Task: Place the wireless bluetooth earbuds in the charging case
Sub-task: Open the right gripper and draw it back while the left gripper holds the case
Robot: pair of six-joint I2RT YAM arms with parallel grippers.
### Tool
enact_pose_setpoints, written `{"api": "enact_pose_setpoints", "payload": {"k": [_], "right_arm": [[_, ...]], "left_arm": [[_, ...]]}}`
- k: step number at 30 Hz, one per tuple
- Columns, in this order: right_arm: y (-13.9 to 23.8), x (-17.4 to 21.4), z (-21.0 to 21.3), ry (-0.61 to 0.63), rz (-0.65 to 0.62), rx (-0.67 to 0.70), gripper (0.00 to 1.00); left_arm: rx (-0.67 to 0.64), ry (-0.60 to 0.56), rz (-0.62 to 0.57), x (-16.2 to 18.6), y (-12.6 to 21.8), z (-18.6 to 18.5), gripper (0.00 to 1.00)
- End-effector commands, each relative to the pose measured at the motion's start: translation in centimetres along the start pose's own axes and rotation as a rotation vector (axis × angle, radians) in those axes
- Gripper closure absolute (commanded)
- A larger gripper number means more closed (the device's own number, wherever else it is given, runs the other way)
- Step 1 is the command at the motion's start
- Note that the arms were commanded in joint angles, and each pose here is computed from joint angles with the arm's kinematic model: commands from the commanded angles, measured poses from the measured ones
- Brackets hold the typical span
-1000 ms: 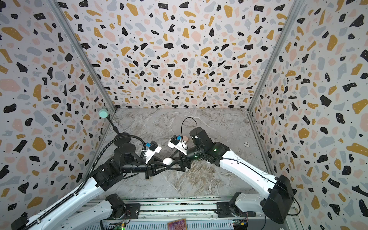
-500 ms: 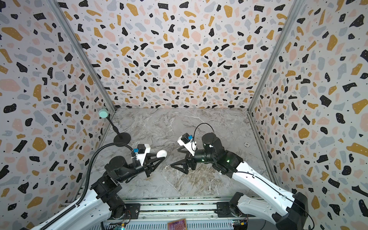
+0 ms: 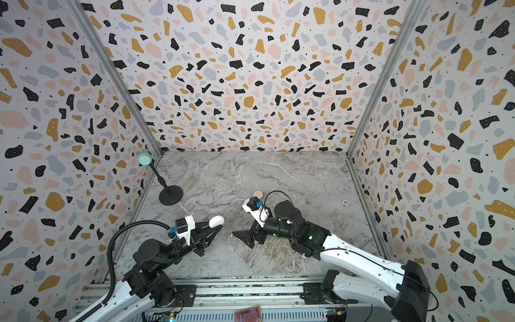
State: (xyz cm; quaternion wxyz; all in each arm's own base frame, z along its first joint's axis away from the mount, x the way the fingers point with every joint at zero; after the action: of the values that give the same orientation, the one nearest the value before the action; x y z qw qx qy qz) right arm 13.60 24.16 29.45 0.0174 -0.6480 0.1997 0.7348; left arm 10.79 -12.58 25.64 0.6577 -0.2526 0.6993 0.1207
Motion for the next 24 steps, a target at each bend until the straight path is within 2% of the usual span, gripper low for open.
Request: {"api": "enact_pose_setpoints", "payload": {"k": [1,13,24], "right_arm": [[-0.2,-2.2,-0.3,0.100,-0.096,0.079,0.01],[-0.1,-3.0,2.0,0.194,-0.201,0.094,0.01],[2.2,-3.7,4.1,0.225,-0.259,0.067,0.01]], "left_arm": [[0.045,-0.001,-0.055,-1.2,0.1,-0.6,1.00],[0.188,0.012,-0.052,-1.4,0.1,-2.2,1.00],[0.238,0.006,0.005,-0.6,-0.5,-2.4,1.00]]}}
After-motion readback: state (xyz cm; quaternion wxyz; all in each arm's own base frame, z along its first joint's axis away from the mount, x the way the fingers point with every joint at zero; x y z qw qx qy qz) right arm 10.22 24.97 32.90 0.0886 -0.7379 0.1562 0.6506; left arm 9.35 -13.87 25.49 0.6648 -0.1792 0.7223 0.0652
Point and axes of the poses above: each gripper's point midway between its finger pads, its own y axis back along the fingers, its own z axis along the line the jaws close on, x = y × z, the point moved 10 cm from there along y, back along the fingers, and after that the axes turned 2 degrees about y, right-handed, at the moved point
